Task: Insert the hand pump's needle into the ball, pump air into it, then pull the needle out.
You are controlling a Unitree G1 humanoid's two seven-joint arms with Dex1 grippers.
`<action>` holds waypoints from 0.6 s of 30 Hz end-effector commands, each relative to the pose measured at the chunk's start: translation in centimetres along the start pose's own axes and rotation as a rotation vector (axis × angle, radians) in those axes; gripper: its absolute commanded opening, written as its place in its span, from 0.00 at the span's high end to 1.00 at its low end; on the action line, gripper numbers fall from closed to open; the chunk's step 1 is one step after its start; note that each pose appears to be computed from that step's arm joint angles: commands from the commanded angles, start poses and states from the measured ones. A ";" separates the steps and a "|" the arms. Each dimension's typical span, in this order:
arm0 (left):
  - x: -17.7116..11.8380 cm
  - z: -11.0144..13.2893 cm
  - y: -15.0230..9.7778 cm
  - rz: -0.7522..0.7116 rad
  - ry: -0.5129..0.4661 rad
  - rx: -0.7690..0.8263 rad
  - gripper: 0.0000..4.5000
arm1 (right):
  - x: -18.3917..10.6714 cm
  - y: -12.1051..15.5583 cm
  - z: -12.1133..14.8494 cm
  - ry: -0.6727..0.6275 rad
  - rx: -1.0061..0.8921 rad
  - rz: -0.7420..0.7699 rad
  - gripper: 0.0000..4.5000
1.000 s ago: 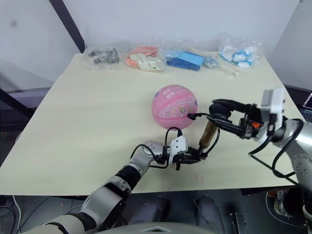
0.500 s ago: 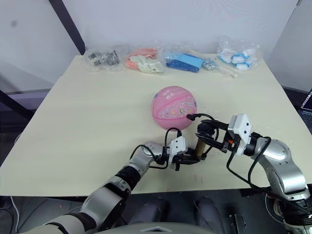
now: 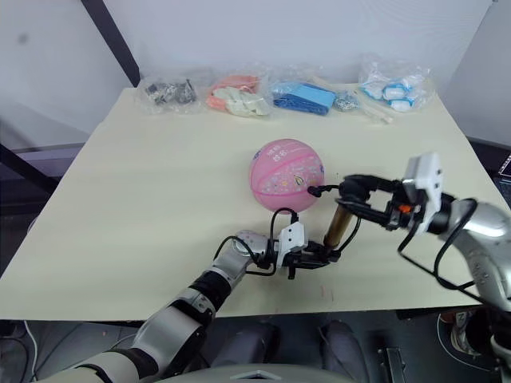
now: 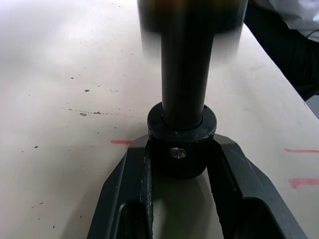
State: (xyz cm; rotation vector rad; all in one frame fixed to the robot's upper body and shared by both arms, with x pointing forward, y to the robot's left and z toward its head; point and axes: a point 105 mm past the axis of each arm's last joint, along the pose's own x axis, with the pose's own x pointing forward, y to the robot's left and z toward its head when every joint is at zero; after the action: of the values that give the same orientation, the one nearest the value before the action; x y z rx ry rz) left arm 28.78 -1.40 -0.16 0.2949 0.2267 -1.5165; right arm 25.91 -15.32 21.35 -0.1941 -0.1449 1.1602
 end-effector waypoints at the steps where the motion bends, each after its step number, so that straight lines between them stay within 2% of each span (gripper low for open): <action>1: -0.7 -3.1 -0.9 0.003 0.088 -0.093 0.76 | -0.8 -0.1 3.8 -0.082 -0.064 0.016 0.58; 8: -0.7 -3.2 -1.0 -0.001 0.093 -0.092 0.76 | -1.8 -1.0 7.6 -0.175 -0.096 0.000 0.58; 11: -0.8 -3.2 -1.0 -0.003 0.095 -0.093 0.76 | -1.7 -0.9 8.0 -0.195 -0.084 0.000 0.58; 12: -0.8 -3.2 -0.9 -0.002 0.096 -0.093 0.76 | -1.6 -0.8 7.6 -0.184 -0.072 0.005 0.58; 18: -0.7 -3.2 -1.0 -0.008 0.097 -0.092 0.76 | -0.1 0.7 1.3 -0.006 -0.004 0.035 0.58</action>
State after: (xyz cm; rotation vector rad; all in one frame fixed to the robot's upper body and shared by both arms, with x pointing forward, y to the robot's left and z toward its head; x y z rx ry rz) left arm 28.81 -1.29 -0.22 0.3015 0.2304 -1.5172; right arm 25.13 -15.89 24.10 -0.1630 -0.2123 1.1629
